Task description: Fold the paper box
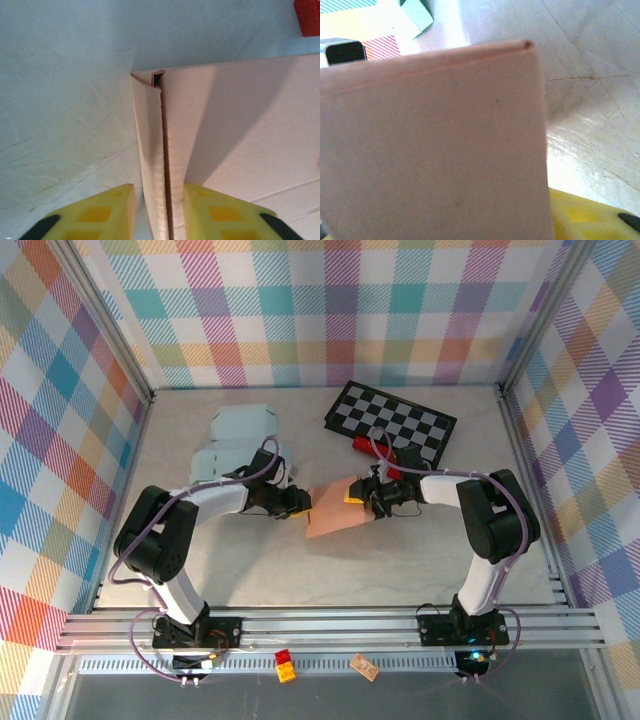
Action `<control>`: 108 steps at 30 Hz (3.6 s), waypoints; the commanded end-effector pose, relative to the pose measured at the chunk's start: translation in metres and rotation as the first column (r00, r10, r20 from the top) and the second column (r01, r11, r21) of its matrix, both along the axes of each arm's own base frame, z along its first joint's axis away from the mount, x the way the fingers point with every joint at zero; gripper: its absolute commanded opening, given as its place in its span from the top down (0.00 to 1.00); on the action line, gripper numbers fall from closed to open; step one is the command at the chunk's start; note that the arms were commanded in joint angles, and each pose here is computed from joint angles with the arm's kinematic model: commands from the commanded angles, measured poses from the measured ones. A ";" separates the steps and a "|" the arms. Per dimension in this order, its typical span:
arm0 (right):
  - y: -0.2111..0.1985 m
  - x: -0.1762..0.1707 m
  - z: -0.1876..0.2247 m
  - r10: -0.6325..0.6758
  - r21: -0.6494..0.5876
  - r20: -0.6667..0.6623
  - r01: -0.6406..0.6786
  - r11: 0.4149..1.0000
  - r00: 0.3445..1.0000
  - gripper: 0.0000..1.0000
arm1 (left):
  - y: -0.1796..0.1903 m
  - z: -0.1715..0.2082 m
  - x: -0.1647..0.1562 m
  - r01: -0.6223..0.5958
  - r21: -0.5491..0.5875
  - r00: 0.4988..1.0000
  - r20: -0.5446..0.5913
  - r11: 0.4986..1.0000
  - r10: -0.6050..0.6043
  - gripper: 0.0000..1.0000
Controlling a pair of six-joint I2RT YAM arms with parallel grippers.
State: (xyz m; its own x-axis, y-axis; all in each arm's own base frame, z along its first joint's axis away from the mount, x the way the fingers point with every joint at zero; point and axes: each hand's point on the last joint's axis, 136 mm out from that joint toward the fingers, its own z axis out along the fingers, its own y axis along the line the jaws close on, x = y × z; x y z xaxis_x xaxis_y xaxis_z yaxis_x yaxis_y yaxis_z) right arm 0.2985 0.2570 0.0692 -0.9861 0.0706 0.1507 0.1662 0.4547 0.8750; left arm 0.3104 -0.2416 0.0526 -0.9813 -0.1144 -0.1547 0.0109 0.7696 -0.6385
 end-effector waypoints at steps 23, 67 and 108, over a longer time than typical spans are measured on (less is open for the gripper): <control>-0.006 -0.035 0.043 -0.187 -0.134 -0.617 0.132 0.982 0.764 0.59 | -0.026 0.128 -0.071 0.426 0.676 0.129 0.612 0.601 -0.780 0.27; -0.025 -0.071 -0.002 -0.323 -0.249 -0.857 0.225 0.942 0.402 0.41 | -0.068 0.058 -0.055 0.470 0.788 0.055 0.424 0.398 -0.904 0.45; -0.040 -0.048 0.036 -0.610 -0.366 0.057 0.585 0.724 0.790 0.37 | -0.072 0.063 -0.053 0.502 0.698 0.244 0.453 0.511 -0.858 0.45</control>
